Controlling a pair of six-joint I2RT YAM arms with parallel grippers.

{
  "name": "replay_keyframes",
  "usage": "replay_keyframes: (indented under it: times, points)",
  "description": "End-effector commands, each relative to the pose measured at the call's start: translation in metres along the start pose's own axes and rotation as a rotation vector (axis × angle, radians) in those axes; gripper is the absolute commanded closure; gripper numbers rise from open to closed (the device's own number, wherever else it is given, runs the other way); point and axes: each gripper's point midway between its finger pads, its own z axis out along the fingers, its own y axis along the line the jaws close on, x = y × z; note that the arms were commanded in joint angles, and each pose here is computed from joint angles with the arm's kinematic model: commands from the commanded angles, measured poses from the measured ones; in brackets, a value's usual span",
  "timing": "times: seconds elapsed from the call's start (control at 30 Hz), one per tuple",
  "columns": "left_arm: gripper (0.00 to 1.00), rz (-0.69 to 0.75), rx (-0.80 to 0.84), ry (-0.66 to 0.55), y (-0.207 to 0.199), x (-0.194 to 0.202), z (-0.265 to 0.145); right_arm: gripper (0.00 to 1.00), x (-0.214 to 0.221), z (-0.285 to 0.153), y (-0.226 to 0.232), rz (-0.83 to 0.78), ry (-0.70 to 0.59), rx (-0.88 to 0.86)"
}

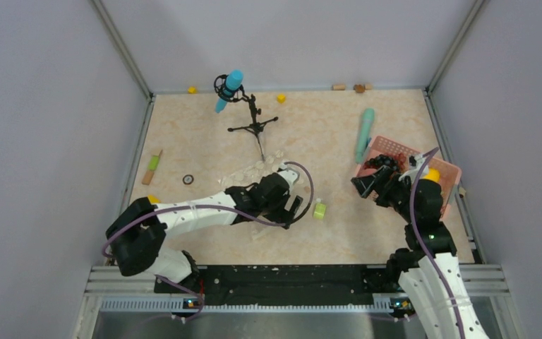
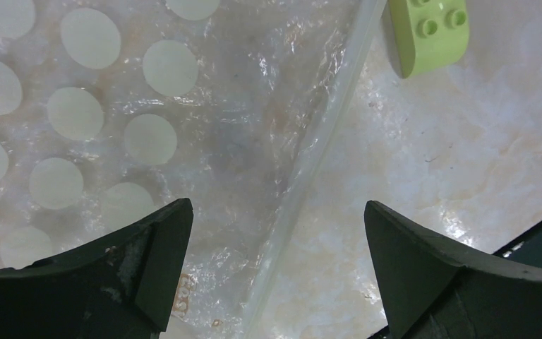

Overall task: Place the food in the zip-top bag and seal the zipper
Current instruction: Pick up the zipper food storage bag at the center of the board.

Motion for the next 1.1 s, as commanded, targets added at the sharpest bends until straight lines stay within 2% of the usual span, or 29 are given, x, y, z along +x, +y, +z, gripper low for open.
replay_keyframes:
  times: [0.0, 0.23, 0.4, 0.53, 0.77, 0.87, 0.9, 0.93, 1.07]
  points:
    - [0.03, 0.089, 0.009, 0.024, -0.007, -0.001, 0.014, 0.03, -0.008, 0.0, 0.005, -0.001, -0.04, -0.018]
    - [0.04, 0.117, 0.016, 0.07, -0.01, 0.007, 0.036, 0.03, -0.007, -0.002, 0.012, -0.007, -0.039, -0.053]
    - [0.13, 0.111, -0.004, 0.112, -0.007, 0.017, 0.045, 0.04, -0.008, -0.002, 0.011, -0.004, -0.045, -0.051]
    - [0.26, 0.103, -0.016, 0.122, -0.005, 0.021, 0.048, 0.05, -0.006, -0.002, 0.011, -0.003, -0.04, -0.053]
    - [0.55, 0.094, -0.017, 0.114, -0.005, 0.02, 0.047, 0.06, -0.006, -0.002, 0.011, -0.003, -0.039, -0.052]
    - [0.75, 0.086, 0.0, 0.098, -0.008, 0.017, 0.047, 0.06, -0.007, -0.002, 0.01, -0.003, -0.043, -0.048]
    - [0.84, 0.084, 0.004, 0.092, -0.009, 0.017, 0.047, 0.06, -0.007, -0.002, 0.01, -0.005, -0.043, -0.049]
    - [0.99, 0.08, 0.007, 0.086, -0.009, 0.016, 0.047, 0.06, -0.006, -0.001, 0.009, -0.004, -0.043, -0.046]
    - [1.0, 0.069, 0.002, 0.07, -0.01, 0.012, 0.048, 0.07, -0.004, 0.002, 0.007, -0.004, -0.039, -0.048]
